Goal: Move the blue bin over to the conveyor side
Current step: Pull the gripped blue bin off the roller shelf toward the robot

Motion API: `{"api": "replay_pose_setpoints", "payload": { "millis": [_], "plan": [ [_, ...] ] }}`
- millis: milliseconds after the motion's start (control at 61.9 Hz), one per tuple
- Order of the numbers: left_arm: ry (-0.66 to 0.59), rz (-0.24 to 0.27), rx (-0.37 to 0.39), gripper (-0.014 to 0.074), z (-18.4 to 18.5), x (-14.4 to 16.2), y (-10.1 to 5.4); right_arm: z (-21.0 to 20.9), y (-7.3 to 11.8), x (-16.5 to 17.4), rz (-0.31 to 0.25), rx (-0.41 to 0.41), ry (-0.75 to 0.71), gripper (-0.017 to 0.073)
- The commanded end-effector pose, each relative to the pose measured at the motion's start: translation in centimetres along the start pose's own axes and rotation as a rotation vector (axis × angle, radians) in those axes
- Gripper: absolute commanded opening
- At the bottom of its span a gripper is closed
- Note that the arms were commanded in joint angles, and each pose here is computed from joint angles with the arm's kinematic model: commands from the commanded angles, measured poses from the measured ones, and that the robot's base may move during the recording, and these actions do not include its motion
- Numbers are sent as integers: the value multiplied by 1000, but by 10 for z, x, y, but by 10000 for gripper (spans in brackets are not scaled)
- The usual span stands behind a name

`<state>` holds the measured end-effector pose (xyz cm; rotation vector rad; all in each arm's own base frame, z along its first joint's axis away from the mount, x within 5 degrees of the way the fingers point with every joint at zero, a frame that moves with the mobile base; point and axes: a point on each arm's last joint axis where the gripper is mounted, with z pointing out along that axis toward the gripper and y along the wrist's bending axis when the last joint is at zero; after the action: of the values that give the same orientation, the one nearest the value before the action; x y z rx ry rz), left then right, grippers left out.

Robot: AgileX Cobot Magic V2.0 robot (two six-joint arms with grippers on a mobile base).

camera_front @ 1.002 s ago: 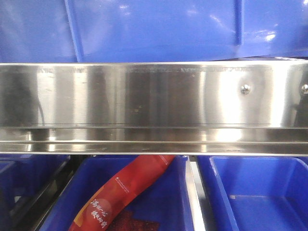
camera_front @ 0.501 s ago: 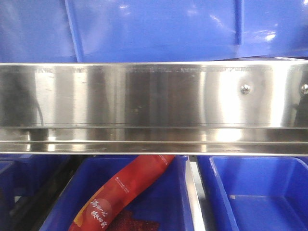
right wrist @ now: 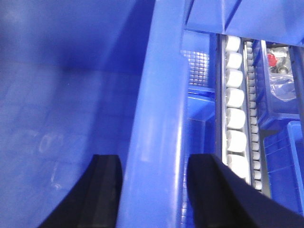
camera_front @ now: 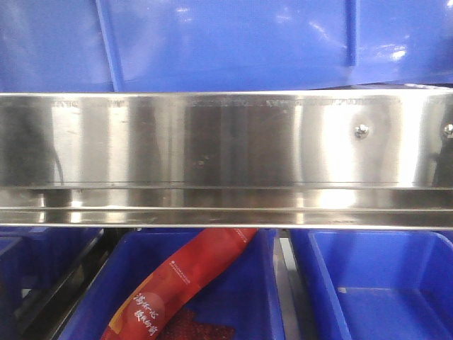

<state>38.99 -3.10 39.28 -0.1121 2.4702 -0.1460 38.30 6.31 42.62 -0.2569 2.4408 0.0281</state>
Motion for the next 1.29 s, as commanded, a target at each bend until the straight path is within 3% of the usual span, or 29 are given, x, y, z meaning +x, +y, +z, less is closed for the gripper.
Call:
{"api": "replay_pose_setpoints", "payload": {
  "millis": [0, 485, 953, 1276],
  "plan": [
    [-21, -11, 26, -13, -3, -2, -4, -9, -5, -3, 6, 37, -38, -78],
    [-58, -9, 31, -20, -11, -4, -5, -22, -5, -3, 7, 39, -65, -78],
    [-228, 2, 47, -20, -77, -6, -6, -55, -5, -1, 9, 42, -132, -78],
    [-327, 5, 65, -20, -126, 2, -6, -107, -6, 7, 90, 38, -238, -78]
  ]
}}
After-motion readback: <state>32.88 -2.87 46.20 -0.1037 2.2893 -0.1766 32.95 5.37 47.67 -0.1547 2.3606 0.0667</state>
